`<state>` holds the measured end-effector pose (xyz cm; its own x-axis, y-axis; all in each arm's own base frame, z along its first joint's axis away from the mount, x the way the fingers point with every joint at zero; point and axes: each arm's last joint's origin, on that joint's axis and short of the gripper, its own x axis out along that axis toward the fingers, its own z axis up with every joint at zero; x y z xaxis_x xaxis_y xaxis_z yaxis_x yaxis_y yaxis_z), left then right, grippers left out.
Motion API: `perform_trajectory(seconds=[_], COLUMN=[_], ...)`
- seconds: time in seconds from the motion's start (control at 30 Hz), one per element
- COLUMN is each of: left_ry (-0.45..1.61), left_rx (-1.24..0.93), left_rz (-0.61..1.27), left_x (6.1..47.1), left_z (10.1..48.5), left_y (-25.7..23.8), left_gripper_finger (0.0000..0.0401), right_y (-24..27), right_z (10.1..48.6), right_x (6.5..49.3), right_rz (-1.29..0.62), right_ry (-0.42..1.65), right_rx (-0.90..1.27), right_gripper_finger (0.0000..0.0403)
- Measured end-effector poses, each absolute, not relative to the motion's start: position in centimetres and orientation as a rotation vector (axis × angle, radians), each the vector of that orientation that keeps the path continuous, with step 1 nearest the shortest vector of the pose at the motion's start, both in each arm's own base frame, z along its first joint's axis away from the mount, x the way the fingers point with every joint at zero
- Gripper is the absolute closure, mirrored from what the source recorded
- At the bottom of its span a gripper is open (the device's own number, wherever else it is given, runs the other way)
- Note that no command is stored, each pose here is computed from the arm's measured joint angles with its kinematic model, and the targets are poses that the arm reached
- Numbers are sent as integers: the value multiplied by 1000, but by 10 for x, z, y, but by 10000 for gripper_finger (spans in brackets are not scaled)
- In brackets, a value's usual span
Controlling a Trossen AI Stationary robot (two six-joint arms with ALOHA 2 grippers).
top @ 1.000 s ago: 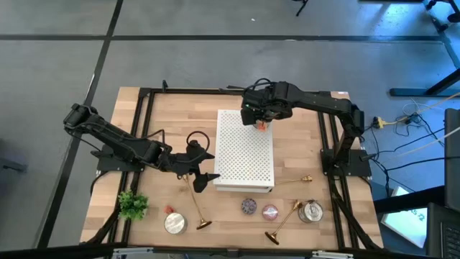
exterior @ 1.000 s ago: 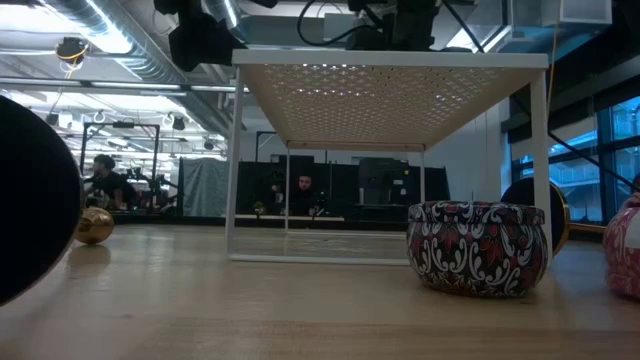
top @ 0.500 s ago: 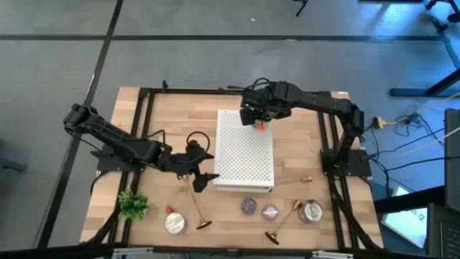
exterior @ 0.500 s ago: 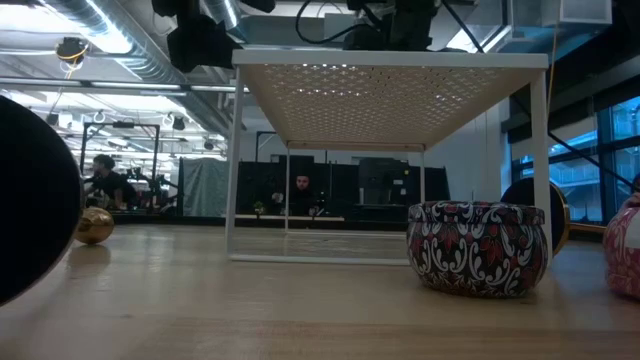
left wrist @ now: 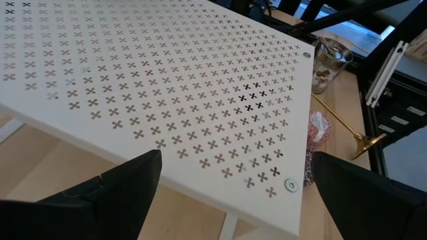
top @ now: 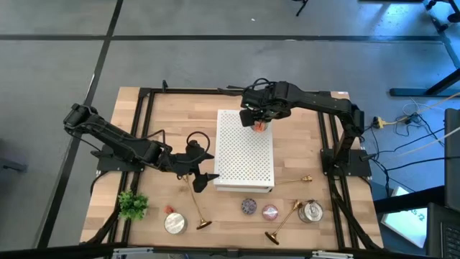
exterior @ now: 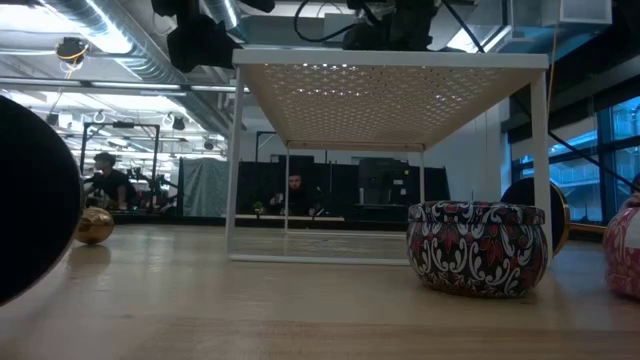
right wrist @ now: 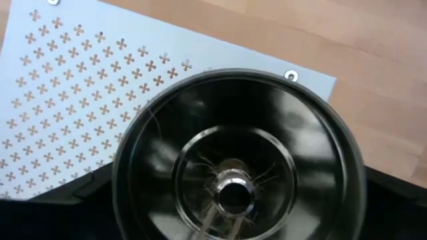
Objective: Pick & Place candle stick holders
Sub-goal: Put the top silver scented candle on the shelf
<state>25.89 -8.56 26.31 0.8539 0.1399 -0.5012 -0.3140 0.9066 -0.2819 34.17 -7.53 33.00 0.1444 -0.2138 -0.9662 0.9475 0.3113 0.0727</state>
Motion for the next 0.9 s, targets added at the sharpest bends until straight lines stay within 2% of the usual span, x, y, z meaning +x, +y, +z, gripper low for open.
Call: perform_trajectory(seconds=[0.9], left_ry=[517], left_rx=[-356], left_rz=[252], left_x=[258], left_z=[261], left_y=[-85], left_gripper_finger=[20], right_y=[-72], right_z=[329], right_x=[338], right_rz=[-934], right_ry=[1189], right_rx=[875], right_gripper_finger=[9])
